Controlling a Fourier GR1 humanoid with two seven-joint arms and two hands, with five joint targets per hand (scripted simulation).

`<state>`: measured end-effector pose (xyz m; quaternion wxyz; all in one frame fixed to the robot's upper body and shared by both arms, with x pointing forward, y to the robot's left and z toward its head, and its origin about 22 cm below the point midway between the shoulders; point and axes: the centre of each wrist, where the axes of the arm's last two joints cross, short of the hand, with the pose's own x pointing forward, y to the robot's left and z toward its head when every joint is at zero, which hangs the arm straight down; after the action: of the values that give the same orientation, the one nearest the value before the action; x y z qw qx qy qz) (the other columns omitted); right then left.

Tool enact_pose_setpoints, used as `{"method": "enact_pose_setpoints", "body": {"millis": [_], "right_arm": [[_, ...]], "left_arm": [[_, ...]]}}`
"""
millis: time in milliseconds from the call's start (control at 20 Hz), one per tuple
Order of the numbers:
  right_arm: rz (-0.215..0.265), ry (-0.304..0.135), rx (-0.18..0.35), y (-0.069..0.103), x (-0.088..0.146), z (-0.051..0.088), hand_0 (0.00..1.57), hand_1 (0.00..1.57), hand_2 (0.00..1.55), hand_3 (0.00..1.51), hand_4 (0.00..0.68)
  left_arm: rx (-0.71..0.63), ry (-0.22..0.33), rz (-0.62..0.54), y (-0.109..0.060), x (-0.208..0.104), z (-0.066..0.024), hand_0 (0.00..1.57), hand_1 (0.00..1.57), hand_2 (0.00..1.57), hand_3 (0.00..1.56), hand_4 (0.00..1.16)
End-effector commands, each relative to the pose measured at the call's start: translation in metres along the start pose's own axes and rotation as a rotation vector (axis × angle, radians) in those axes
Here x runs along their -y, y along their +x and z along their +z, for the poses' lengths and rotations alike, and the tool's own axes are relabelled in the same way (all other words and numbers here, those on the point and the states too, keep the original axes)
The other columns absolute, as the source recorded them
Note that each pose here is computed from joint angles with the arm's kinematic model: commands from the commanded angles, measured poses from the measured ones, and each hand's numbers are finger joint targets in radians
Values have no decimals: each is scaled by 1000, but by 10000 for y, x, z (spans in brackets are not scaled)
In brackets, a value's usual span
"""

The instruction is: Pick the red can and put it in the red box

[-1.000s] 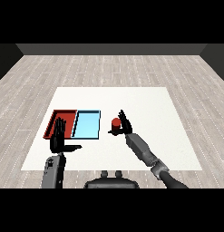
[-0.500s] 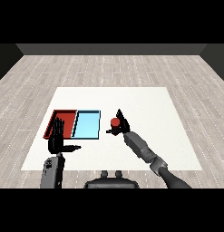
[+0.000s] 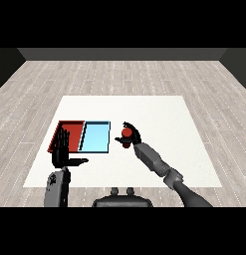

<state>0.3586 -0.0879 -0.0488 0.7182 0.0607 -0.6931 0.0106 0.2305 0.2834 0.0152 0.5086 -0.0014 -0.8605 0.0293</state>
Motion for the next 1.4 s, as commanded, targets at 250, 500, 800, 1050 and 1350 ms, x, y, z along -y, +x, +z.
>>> {"method": "enact_pose_setpoints", "body": {"millis": [250,500,800,1050,1350], "right_arm": [[236,-111,-114,67,-74,-67,1480,1480,1458,1412,531],[272,-115,-135,-21,-12,-28,1523,1523,1484,1413,523],[238,-97,-11,59,-110,-41,1477,1477,1443,1380,537],[238,-80,64,97,-124,-60,1519,1519,1449,1392,589],[248,-35,134,391,56,-125,1511,1511,1454,1378,551]], "left_arm": [[16,-16,0,-50,86,9,0,0,0,0,0],[-18,5,-17,-75,-60,52,0,0,0,0,0],[6,-16,-11,-20,-5,18,0,0,0,0,0],[1,-29,8,-12,158,189,0,0,0,0,0],[3,-74,-7,-4,409,-65,0,0,0,0,0]]}}
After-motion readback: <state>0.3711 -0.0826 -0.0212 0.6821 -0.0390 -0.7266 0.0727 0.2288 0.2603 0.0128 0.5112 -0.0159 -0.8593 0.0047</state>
